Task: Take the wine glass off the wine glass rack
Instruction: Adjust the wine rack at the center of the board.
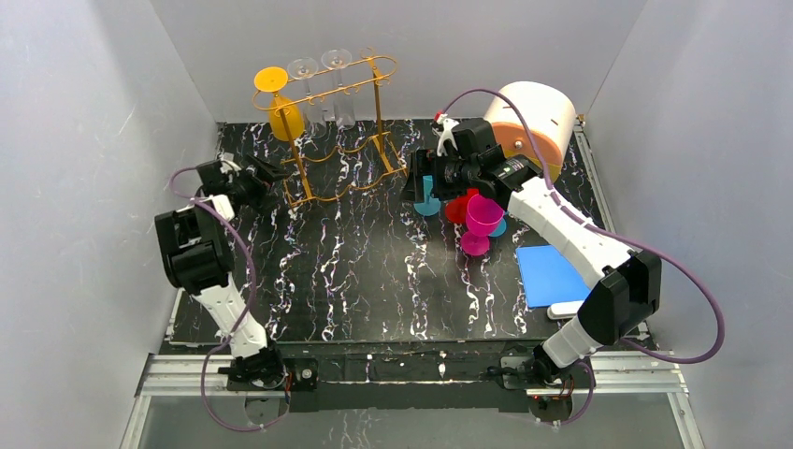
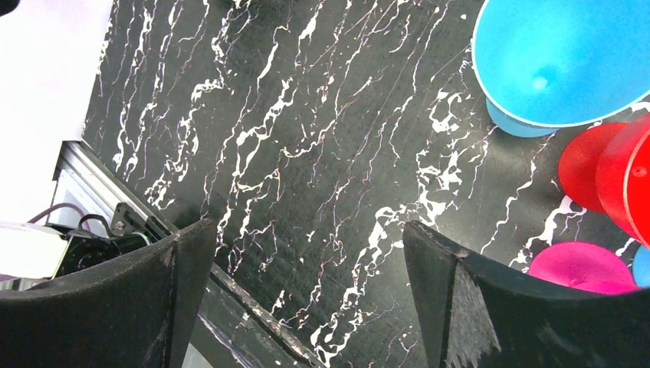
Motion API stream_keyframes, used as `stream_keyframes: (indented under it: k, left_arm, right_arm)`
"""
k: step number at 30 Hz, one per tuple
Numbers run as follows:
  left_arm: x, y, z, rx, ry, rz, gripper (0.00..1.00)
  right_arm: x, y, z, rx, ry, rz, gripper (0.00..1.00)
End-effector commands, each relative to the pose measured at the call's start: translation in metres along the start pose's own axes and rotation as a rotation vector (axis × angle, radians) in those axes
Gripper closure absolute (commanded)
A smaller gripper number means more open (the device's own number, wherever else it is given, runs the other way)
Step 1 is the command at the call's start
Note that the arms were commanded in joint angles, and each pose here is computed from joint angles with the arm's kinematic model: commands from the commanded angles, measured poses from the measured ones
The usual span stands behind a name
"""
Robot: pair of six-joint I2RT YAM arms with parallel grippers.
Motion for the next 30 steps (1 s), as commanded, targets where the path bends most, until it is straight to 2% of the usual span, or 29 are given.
stream_keyframes:
  k: [1, 7, 17, 30]
  left_arm:
    - [-0.004, -0.033, 0.023, 0.085, 0.004, 0.019, 0.03]
    - [-0.005, -0.037, 0.034, 0.088, 0.012, 0.051, 0.05]
    - [0.043, -0.005, 0.040, -0.061, 0.126, 0.068, 0.08]
    - [0.097, 0.006, 0.010, -0.094, 0.183, 0.099, 0.12]
  right_arm:
    - [-0.005, -0.003, -0.008, 0.028, -0.023, 0.001, 0.01]
    - [-0.001, -0.005, -0.010, 0.040, -0.026, -0.001, 0.01]
    - [0.000, -0.005, -0.010, 0.038, -0.022, 0.003, 0.01]
    - [0.002, -0.004, -0.012, 0.032, -0.017, 0.020, 0.01]
Point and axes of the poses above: each gripper's point midway between its finger pads, its own z axis out along the fingers, its own y axis along the line the jaws close on, x = y × z, the point moved 3 cm from there along -z, back along the fingers, and after that the axes turned 4 degrees about -z, right-handed, at the moved point
